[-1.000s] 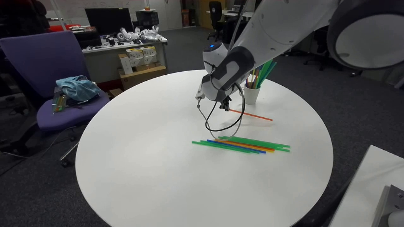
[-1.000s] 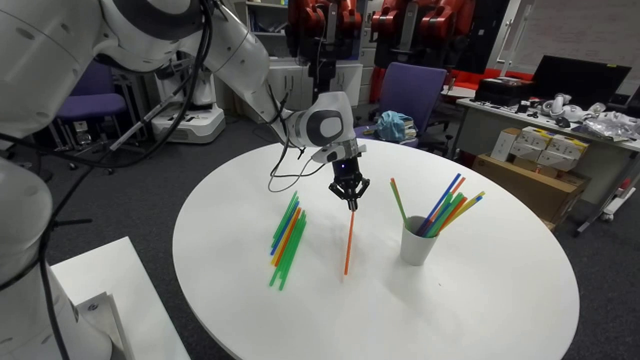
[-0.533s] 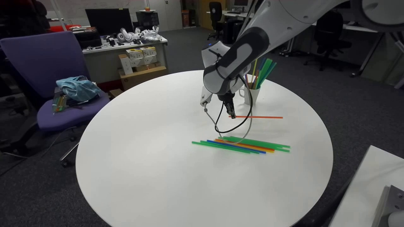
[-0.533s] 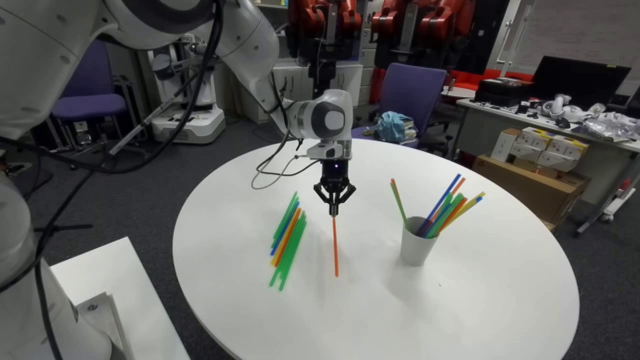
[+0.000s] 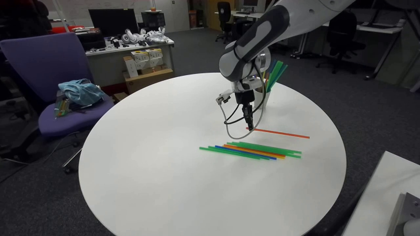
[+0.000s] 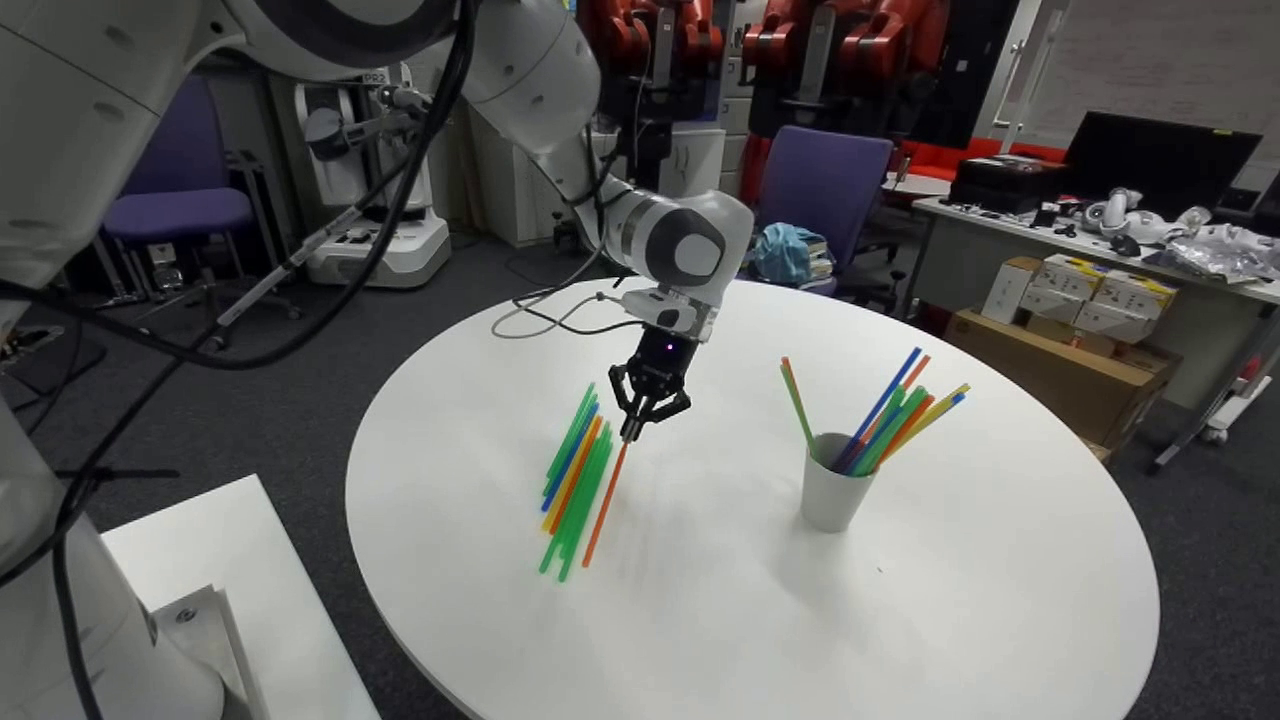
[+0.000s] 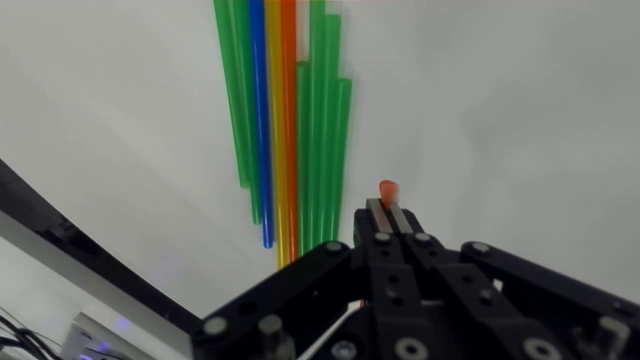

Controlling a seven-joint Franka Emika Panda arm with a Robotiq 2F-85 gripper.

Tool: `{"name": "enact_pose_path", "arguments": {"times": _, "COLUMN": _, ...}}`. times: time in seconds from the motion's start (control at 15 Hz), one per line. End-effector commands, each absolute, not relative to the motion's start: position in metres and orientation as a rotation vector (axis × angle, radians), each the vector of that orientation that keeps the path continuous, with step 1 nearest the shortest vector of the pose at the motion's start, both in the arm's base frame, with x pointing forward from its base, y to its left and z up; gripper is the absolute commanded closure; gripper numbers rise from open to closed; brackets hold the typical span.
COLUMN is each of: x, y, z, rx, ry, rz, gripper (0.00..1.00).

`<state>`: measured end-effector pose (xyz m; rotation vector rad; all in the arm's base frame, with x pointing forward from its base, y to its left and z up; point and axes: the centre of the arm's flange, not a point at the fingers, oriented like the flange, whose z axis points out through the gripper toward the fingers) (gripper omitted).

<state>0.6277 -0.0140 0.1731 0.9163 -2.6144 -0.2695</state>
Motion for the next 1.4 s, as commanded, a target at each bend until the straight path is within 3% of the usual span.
{"name": "enact_pose_path", "arguments": {"times": 0.0, "x": 0.611, "y": -0.024, "z": 0.194, "rx": 0.826, "ry": -2.728, "rz": -0.489, "gripper": 0.74}}
{"name": "enact_pose_path", "arguments": {"times": 0.13, "x": 0.61, "y": -0.026, "z": 0.196, "rx": 0.788, "ry": -2.794, "rz": -0.592, "gripper": 0.68}}
{"name": "enact_pose_path", "arguments": {"times": 0.47, "x": 0.613, "y": -0.033, "z": 0.202, "rx": 0.753, "ry": -2.891, "rz": -0.663, "gripper": 0.29}}
{"name": "enact_pose_path", "arguments": {"times": 0.73, "x": 0.612, "y": -0.035, "z": 0.214, "rx": 0.65, "ry": -3.053, "rz": -0.393, "gripper": 0.0}}
{"name": "enact_pose_path", "arguments": {"times": 1.33, "x": 0.594, "y": -0.037, "z": 0.274, "rx": 0.285, "ry": -3.421, "rz": 0.133, "gripper": 0.0}}
